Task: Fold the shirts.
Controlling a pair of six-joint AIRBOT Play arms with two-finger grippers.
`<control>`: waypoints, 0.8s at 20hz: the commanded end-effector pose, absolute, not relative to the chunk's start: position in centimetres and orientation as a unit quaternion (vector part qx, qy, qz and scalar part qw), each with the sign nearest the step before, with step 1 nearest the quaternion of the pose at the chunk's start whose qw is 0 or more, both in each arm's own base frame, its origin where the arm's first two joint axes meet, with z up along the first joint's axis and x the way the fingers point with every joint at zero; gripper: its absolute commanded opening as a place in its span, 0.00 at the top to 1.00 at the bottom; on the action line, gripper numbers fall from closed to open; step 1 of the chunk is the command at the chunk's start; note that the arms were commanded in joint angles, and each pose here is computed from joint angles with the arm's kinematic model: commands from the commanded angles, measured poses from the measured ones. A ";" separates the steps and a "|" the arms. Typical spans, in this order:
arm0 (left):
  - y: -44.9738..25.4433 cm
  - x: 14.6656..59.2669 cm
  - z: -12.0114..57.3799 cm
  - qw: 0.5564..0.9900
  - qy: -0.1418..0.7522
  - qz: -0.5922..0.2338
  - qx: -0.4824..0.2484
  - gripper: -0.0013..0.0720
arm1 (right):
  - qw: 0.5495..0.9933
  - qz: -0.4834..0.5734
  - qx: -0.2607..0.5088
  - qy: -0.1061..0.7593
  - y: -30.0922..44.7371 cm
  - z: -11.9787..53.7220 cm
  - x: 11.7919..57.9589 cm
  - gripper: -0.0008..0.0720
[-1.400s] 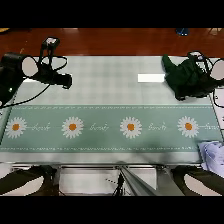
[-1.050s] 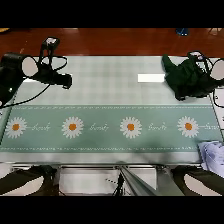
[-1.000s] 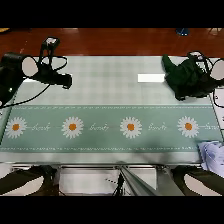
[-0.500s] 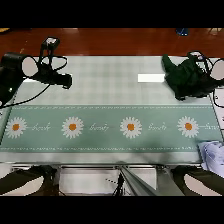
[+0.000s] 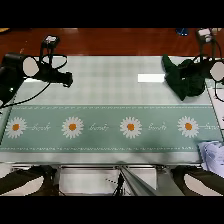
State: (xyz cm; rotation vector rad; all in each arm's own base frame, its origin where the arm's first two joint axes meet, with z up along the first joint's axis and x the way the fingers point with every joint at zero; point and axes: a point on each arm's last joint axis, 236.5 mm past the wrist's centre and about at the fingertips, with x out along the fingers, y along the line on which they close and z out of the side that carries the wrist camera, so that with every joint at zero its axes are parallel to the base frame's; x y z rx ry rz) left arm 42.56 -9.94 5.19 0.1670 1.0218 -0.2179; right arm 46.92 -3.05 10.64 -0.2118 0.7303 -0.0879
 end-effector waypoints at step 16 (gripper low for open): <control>-10.2 43.0 5.3 0.868 0.479 -0.106 0.080 0.01 | 0.872 -0.216 0.154 0.412 -15.2 -9.0 50.3 0.20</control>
